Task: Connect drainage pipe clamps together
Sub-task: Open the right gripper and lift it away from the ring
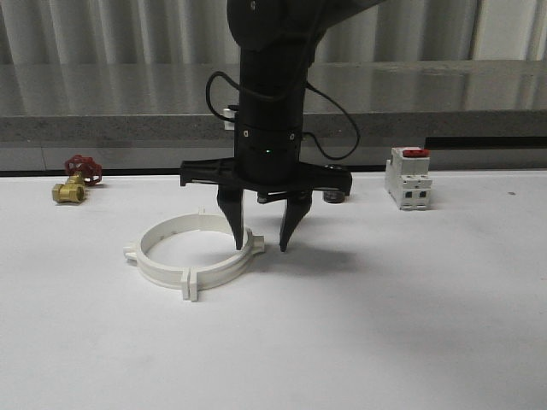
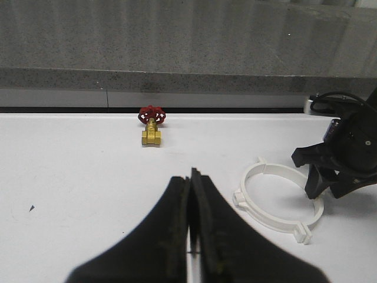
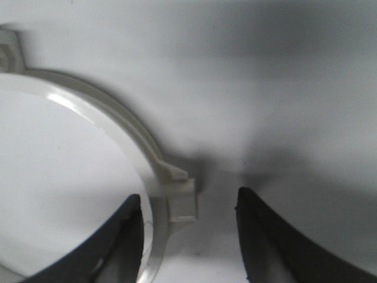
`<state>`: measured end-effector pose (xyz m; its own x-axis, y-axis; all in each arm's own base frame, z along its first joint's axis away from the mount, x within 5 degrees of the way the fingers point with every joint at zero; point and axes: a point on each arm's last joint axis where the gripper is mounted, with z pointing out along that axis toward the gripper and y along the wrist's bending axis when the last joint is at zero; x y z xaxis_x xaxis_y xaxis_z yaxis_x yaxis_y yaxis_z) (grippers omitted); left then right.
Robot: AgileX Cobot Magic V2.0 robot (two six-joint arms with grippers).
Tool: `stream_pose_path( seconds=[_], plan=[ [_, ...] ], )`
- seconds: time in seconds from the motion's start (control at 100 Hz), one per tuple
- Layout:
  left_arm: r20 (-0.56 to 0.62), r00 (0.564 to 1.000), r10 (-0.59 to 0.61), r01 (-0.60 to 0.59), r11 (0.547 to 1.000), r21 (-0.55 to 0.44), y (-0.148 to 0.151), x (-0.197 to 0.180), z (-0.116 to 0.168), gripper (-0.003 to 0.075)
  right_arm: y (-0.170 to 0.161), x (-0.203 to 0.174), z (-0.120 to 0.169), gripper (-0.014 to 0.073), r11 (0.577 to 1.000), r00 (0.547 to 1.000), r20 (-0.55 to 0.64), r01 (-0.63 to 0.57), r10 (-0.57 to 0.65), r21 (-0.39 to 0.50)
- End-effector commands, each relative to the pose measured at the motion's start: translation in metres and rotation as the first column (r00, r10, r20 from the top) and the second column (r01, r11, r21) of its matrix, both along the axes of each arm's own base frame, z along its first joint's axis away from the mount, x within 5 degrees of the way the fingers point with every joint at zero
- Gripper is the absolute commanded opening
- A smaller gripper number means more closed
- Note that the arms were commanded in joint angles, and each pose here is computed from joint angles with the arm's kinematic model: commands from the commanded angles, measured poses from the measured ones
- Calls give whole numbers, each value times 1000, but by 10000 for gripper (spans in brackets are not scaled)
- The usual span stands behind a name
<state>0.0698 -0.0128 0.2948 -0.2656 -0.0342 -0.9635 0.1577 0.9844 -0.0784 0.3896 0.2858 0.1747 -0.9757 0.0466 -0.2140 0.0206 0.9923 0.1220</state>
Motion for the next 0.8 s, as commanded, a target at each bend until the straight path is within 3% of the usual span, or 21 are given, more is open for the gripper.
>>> stream_pose_path(
  seconds=[0.0, 0.14, 0.34, 0.45, 0.63, 0.79],
  plan=[
    [92, 996, 1, 1, 1000, -18, 0, 1, 14, -21, -7, -5, 62, 383, 998, 991, 119, -62, 58, 29],
    [92, 996, 1, 1, 1000, -18, 0, 1, 14, -21, -18, -15, 79, 333, 986, 981, 106, -162, 165, -33],
    [92, 996, 1, 1, 1000, -18, 0, 1, 14, -21, -43, -29, 98, -76, 961, 961, 78, -260, 267, -90],
    [92, 996, 1, 1, 1000, -18, 0, 1, 14, -21, -63, -36, 106, -62, 950, 952, 65, -289, 298, -113],
    [92, 996, 1, 1, 1000, -18, 0, 1, 14, -21, -114, -44, 114, -62, 973, 977, 62, -198, 206, -116],
    [92, 996, 1, 1, 1000, -18, 0, 1, 14, -21, -162, -59, 127, -62, 987, 982, 130, -124, 137, -106]
  ],
)
